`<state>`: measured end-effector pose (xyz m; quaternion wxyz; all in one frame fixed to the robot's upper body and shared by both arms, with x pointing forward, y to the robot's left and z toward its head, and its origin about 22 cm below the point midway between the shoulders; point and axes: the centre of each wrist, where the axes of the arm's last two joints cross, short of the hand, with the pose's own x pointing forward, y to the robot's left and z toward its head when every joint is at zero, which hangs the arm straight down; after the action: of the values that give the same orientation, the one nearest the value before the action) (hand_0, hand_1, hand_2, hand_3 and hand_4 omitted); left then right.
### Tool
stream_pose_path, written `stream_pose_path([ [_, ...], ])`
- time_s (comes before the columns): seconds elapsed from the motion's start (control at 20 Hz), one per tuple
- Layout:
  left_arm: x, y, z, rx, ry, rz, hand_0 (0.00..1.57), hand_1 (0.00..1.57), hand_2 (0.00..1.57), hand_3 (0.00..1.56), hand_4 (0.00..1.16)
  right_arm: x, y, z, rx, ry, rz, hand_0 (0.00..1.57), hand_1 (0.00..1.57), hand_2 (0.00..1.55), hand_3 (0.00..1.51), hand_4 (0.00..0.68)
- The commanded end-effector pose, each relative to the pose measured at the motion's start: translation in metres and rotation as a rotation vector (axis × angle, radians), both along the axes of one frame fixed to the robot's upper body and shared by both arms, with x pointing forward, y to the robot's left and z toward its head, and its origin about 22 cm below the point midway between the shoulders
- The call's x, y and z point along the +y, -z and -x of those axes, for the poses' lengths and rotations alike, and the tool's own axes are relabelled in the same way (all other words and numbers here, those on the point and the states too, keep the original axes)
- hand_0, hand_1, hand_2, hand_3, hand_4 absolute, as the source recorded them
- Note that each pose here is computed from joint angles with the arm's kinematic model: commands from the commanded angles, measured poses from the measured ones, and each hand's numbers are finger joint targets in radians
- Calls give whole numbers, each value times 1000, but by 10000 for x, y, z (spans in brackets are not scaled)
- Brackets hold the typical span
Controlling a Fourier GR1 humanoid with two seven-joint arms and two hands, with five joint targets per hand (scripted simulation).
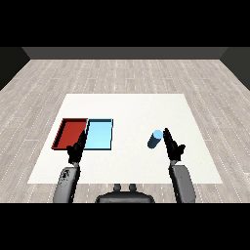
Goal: Pick the blue can and put it in the blue box
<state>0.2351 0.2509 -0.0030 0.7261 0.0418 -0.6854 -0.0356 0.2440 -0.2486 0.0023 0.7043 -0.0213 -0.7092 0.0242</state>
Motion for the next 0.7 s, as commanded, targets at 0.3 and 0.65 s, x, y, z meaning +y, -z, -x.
stream_pose_path([
  [0.3, -221, -494, -224, -407, 53, 153, 0, 0, 0, 0, 0, -552, -356, -238, -283, -76, -131, 0, 0, 0, 0, 0],
  [0.65, 18, 27, 49, -505, 43, 197, 0, 0, 0, 0, 0, -1054, -112, -232, -305, -127, -188, 0, 0, 0, 0, 0],
])
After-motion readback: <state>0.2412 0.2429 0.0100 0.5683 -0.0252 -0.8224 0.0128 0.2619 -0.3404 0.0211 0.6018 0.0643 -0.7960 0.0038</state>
